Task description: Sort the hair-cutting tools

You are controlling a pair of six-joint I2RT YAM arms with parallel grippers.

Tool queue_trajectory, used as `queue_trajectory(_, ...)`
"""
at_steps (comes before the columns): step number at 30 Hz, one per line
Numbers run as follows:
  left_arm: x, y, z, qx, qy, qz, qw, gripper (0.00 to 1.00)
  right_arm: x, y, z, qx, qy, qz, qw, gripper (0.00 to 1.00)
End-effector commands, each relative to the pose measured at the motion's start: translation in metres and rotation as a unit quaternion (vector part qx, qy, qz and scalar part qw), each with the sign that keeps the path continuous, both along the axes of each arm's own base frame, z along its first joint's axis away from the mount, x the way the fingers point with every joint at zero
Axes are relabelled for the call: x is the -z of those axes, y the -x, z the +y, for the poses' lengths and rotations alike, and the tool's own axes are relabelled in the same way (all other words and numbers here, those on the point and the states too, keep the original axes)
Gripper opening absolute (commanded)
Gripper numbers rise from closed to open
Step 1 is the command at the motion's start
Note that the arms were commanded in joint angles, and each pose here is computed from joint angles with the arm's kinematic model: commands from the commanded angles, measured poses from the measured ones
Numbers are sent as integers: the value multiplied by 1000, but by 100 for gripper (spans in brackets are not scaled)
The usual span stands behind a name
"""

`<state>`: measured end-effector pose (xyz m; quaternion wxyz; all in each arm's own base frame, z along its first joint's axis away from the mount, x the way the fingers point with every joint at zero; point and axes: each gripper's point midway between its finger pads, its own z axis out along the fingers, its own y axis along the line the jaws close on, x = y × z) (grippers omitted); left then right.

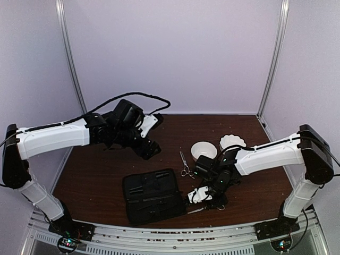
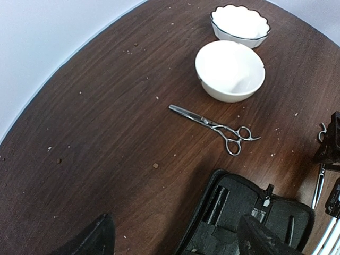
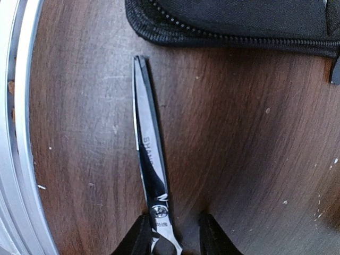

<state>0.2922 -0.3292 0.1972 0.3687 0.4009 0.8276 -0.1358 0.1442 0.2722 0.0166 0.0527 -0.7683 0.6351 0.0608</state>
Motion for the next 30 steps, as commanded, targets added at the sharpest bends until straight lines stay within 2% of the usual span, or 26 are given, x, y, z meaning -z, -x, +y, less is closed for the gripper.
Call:
queue_trajectory(1,-13,-7,-4,-4,6,-16,1000,83,10,8,-23,18,46,18,999,31)
queue_trajectory(10,-12,-13,3,-27,-3,-24,999,83,14,8,-29,35,65,21,997,8)
queue_trajectory(13,-12,-18,10,-65,4,-22,998,83,6,6,-28,41,58,13,997,5)
queue_trajectory(20,-9,-11,30,-144,8,38,989,82,-24,-1,-26,53,20,-13,998,4)
queue_trajectory(25,23,20,60,-198,62,104,973,82,-34,-9,-26,60,6,-29,998,3)
queue_trajectory(30,49,50,77,-232,165,161,945,78,-42,-20,-23,68,-9,-34,997,2)
